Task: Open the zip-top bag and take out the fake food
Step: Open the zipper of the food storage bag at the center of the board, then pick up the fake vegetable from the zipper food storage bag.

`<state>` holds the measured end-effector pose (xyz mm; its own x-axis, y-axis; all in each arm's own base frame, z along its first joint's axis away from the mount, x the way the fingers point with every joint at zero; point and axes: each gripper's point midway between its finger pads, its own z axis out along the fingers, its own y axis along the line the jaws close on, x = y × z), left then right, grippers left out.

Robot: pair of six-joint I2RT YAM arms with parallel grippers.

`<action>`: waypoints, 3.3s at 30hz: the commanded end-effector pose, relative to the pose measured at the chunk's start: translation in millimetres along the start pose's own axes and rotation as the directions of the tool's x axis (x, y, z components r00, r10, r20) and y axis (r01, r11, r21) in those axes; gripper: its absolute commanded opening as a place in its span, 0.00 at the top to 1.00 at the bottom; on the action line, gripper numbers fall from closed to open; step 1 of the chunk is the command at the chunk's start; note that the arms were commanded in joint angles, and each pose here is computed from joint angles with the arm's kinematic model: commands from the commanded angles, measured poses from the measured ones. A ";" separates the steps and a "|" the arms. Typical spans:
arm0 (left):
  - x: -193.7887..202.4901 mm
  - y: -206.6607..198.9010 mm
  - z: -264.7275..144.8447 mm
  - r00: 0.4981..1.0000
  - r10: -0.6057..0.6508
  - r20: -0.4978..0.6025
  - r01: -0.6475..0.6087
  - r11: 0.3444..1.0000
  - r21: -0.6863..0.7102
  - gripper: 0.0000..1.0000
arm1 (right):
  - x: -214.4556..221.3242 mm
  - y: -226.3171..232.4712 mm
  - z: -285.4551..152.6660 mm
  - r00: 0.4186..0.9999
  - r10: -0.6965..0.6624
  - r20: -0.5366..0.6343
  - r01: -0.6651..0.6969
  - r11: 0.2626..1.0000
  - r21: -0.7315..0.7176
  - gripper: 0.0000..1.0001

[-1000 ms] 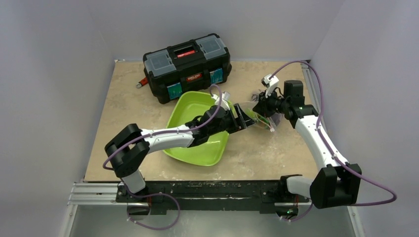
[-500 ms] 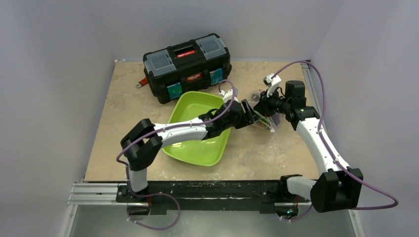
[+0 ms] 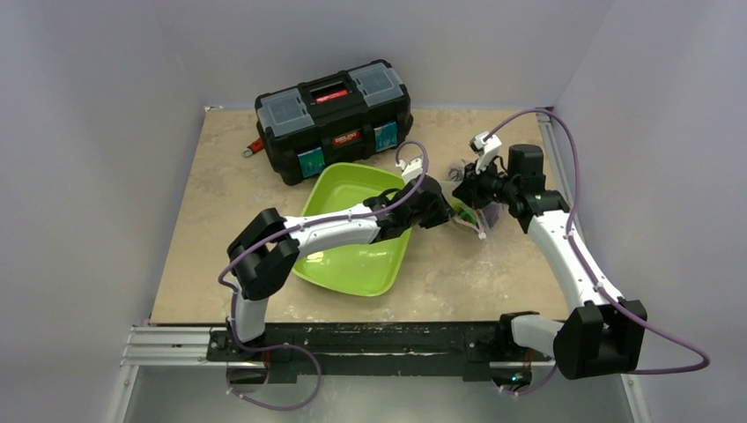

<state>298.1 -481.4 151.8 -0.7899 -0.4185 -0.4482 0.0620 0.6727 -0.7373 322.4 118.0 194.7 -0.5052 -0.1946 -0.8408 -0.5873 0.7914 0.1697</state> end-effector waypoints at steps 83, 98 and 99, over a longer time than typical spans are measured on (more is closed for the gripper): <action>-40.1 53.1 -207.9 0.906 0.393 0.159 -0.421 0.794 0.438 0.01 | 20.0 63.1 -15.9 0.939 -0.333 0.088 0.342 0.872 -0.351 1.00; -22.1 30.2 -204.0 0.758 0.613 0.223 -0.650 0.685 0.329 0.04 | 22.4 65.4 -17.3 0.934 -0.345 0.089 0.353 0.861 -0.367 1.00; -22.5 28.5 -203.6 0.755 0.614 0.229 -0.654 0.681 0.329 0.04 | 22.4 65.4 -17.3 0.934 -0.346 0.090 0.354 0.860 -0.367 1.00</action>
<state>179.9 -325.4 229.5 -0.4976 -0.0265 -0.8670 0.7466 0.4956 -0.4437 261.8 148.5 179.3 -0.2700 -0.4156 -0.8685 -0.8942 0.4427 0.0661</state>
